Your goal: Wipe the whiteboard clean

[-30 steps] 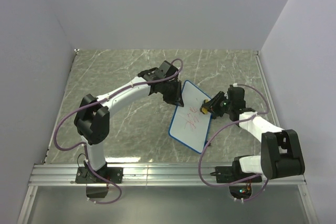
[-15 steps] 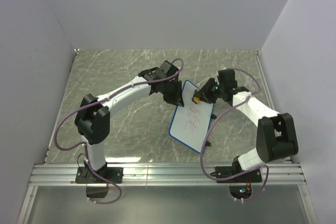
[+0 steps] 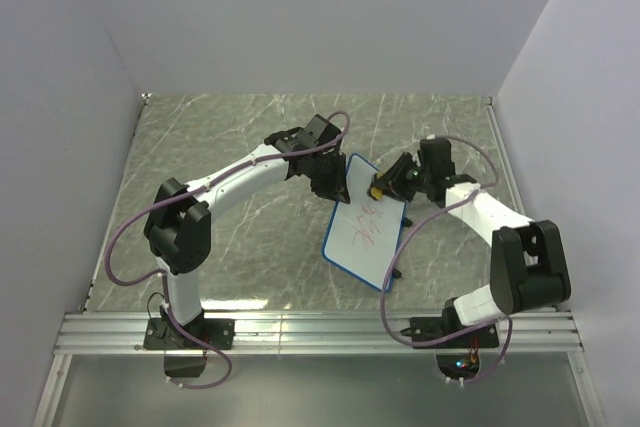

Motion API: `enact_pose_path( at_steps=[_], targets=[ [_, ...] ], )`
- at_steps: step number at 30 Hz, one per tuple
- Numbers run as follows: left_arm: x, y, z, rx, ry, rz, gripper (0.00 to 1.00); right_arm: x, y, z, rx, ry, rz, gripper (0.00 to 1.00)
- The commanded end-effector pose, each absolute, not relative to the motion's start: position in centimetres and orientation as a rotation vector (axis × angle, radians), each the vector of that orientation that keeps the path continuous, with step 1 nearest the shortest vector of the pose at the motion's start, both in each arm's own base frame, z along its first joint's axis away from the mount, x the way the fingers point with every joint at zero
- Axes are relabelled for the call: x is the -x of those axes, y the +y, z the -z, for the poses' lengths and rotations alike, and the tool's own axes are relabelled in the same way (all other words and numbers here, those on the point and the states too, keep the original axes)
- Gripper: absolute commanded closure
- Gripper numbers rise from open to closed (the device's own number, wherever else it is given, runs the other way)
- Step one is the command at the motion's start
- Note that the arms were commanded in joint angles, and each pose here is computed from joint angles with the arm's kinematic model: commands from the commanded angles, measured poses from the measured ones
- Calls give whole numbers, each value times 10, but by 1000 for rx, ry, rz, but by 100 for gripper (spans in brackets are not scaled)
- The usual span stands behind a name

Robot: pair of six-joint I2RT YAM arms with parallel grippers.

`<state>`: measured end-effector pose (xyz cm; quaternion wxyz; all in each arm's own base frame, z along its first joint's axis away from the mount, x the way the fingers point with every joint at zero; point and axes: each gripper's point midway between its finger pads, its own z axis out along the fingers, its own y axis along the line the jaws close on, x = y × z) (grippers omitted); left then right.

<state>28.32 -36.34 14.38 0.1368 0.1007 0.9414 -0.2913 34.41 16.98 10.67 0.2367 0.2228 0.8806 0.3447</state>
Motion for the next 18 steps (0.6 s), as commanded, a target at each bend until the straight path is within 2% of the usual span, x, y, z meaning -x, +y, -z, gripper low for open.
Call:
enact_pose_path(
  at_steps=[1, 5, 10, 18],
  targets=[
    [-272, -355, -114, -405, 2771, 697, 100, -280, 154, -47, -670, 2636, -836, 100],
    [-272, -357, -114, -411, 2767, 705, 100, -251, 140, -37, -660, 2650, -779, 100],
    [-275, -361, -115, -420, 2758, 713, 100, -247, 140, -42, -655, 2624, -798, 100],
    [-274, -365, -114, -437, 2767, 712, 100, -269, 180, -105, -431, 2465, -968, 100]
  ],
)
